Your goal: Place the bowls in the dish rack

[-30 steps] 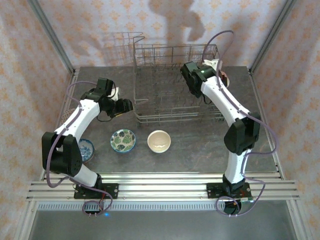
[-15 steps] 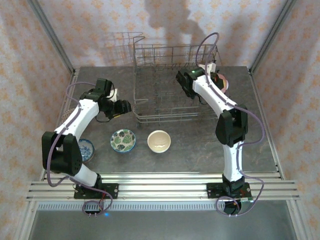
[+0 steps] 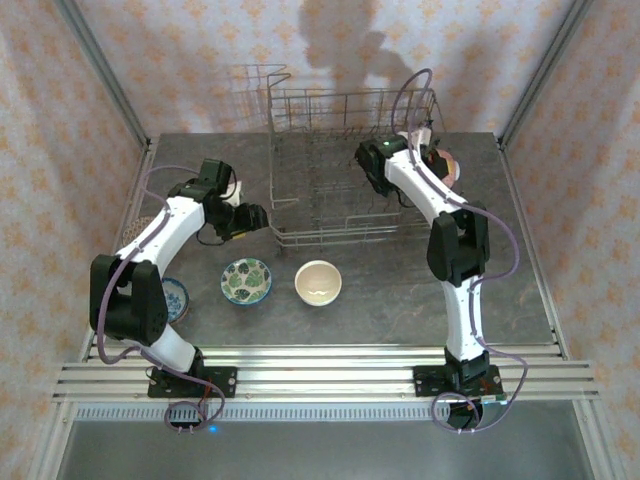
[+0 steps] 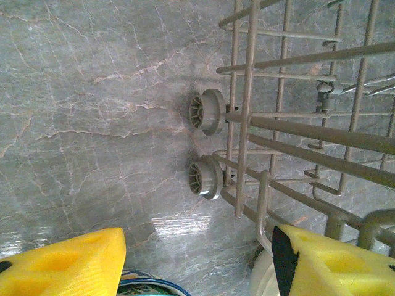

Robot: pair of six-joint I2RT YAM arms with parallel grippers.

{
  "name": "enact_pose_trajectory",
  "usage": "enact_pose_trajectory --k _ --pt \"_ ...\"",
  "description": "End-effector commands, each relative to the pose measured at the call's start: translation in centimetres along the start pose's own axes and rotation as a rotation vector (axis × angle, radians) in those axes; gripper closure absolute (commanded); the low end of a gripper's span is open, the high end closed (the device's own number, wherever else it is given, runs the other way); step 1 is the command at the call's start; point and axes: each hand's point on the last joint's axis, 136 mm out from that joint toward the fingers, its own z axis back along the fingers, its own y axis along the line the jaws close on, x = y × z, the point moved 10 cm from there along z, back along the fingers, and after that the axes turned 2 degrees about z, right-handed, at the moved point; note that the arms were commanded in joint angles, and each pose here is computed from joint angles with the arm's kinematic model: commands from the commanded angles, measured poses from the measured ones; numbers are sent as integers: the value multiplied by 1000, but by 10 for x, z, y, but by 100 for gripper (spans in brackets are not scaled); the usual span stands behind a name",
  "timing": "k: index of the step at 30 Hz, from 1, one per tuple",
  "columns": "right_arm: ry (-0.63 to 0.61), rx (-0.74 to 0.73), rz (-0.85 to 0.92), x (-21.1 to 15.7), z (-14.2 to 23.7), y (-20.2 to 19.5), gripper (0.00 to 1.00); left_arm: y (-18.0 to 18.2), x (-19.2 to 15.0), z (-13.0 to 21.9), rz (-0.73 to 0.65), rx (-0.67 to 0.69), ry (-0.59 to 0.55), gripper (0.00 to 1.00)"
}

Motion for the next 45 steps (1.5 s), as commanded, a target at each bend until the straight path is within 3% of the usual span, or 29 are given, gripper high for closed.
enact_pose_trajectory --k 1,14,35,43,45 --pt "-51 -49 -39 12 1 -5 100 -14 -5 -12 -26 -59 49 35" --pt "-56 -96 36 12 -6 12 100 -15 -8 7 -61 -9 13 34" --pt "28 -9 118 9 -13 37 100 -18 -9 21 -70 -39 -6 34" --pt "81 73 151 3 -13 47 93 -13 -11 26 -56 -40 -17 34" --pt "85 81 162 2 -13 49 86 -12 -11 27 -52 -39 -22 34"
